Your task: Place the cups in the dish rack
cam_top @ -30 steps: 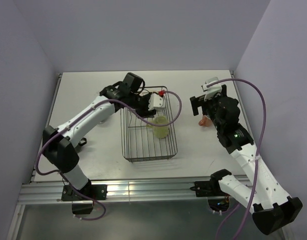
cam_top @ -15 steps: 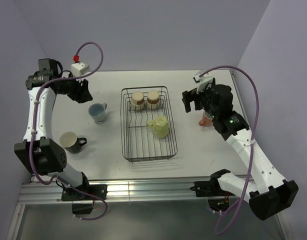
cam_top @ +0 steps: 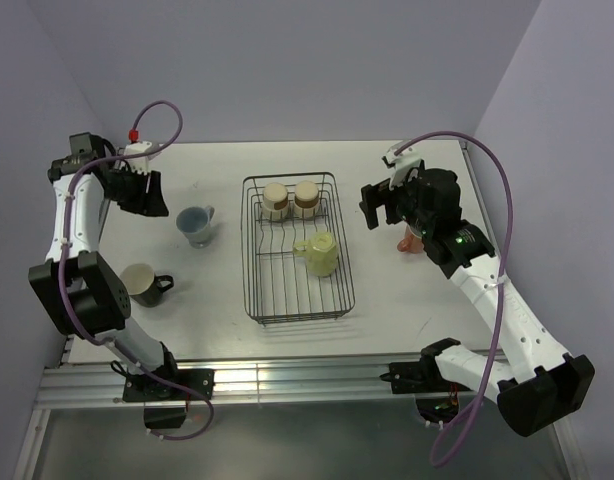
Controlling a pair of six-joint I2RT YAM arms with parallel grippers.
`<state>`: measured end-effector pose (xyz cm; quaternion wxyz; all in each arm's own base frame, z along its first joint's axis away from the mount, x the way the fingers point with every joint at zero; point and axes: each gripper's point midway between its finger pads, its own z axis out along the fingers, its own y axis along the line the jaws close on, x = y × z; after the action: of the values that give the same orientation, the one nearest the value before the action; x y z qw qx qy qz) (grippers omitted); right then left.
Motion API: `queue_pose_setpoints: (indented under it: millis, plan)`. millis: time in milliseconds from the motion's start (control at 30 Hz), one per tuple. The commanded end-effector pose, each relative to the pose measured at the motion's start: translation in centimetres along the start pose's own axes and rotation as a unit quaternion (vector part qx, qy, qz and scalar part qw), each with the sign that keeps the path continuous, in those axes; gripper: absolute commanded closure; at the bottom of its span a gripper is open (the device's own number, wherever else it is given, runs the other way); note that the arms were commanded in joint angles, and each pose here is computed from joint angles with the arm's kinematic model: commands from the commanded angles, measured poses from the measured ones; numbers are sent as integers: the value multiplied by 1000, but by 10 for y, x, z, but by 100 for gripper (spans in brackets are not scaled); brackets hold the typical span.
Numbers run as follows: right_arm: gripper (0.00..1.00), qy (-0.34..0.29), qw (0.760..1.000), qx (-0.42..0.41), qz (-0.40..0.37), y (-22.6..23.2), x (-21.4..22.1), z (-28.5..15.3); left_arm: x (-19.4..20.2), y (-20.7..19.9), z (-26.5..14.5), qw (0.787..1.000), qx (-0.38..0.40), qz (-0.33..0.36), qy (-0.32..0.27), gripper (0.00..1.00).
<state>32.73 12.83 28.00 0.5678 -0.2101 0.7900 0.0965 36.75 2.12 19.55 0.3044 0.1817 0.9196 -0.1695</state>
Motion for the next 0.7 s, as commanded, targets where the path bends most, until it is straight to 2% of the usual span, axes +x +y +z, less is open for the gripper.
queue_pose_setpoints:
  millis: [0, 133, 167, 300, 500, 667]
  plan:
    - [0, -18, 1000, 2, -2, 0, -16, -10, 12, 15, -10, 999, -25, -19, 21, 46]
    - [0, -16, 1000, 0, -4, 1, -12, -9, 48, 32, -36, 997, -35, -32, 53, 47]
    - [0, -13, 1000, -2, -2, 2, -10, -8, 58, 35, -40, 997, -35, -17, 64, 47]
    - [0, -10, 1000, -7, -3, 4, -8, -8, 102, 25, -51, 994, -11, -19, 109, 47]
    - [0, 0, 1000, -12, -3, 6, -4, -9, 134, 14, -50, 991, -1, -13, 130, 46]
    - [0, 1, 1000, -13, -2, 7, -5, -11, 148, 22, -46, 991, -17, -21, 135, 46]
